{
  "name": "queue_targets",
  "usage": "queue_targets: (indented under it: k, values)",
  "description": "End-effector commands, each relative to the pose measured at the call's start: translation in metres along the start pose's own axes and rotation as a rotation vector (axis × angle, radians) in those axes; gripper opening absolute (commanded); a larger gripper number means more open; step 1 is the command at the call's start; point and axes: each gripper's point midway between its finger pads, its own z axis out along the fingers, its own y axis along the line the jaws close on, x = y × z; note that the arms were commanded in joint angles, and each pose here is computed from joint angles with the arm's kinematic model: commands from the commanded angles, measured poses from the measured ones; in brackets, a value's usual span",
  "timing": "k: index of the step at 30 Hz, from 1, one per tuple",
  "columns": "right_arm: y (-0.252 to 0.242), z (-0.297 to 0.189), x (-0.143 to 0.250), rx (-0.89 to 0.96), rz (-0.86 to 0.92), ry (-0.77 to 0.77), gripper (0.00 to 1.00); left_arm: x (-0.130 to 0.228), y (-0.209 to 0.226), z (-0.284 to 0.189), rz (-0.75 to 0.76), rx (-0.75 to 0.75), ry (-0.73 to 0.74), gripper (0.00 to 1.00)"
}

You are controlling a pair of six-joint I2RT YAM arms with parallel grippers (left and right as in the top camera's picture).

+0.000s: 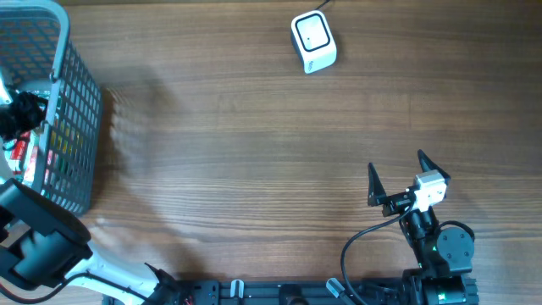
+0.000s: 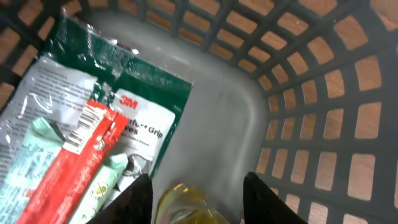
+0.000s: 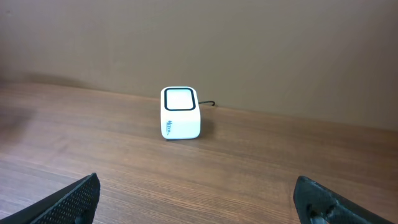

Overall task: Scan the item barcode
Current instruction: 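Grasp the yellow dish-soap bottle in the basket with the left gripper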

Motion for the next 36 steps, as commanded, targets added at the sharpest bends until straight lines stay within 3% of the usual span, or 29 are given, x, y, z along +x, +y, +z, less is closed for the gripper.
queue_targets:
  k: [1,6,9,10,12,16,24,27,30,33,35,36]
  values:
    - [-0.001,0.0,-0.001,0.002,-0.005,-0.004,1.0,-0.023,-0.008,-0.028,0.044,-0.028,-0.09,0.4]
    - [-0.001,0.0,-0.001,0.002,-0.005,-0.004,1.0,-0.047,-0.021,-0.07,0.089,-0.051,-0.2,0.4]
    - [-0.001,0.0,-0.001,0.002,-0.005,-0.004,1.0,-0.047,-0.024,-0.077,0.091,-0.056,-0.205,0.44]
    - [-0.001,0.0,-0.001,0.002,-0.005,-0.004,1.0,-0.045,-0.024,-0.077,0.087,-0.054,-0.195,0.47]
    - [-0.001,0.0,-0.001,0.002,-0.005,-0.004,1.0,-0.035,-0.021,-0.071,0.069,-0.061,-0.153,0.63]
    - [-0.001,0.0,-0.001,0.002,-0.005,-0.004,1.0,-0.015,-0.016,-0.054,0.038,-0.051,-0.079,0.79]
    - [-0.001,0.0,-0.001,0.002,-0.005,-0.004,1.0,0.018,-0.013,-0.025,0.002,-0.029,0.017,0.83]
    - [-0.001,0.0,-0.001,0.002,-0.005,-0.004,1.0,0.026,-0.011,-0.013,-0.001,-0.025,0.031,0.81]
    - [-0.001,0.0,-0.001,0.002,-0.005,-0.004,1.0,0.031,-0.008,-0.004,-0.011,-0.02,0.053,0.66]
    - [-0.001,0.0,-0.001,0.002,-0.005,-0.004,1.0,0.037,-0.006,0.003,-0.019,-0.016,0.072,0.61]
    - [-0.001,0.0,-0.001,0.002,-0.005,-0.004,1.0,0.038,-0.005,0.007,-0.021,-0.015,0.079,0.52]
    - [-0.001,0.0,-0.001,0.002,-0.005,-0.004,1.0,0.038,-0.004,0.007,-0.021,-0.015,0.078,0.43]
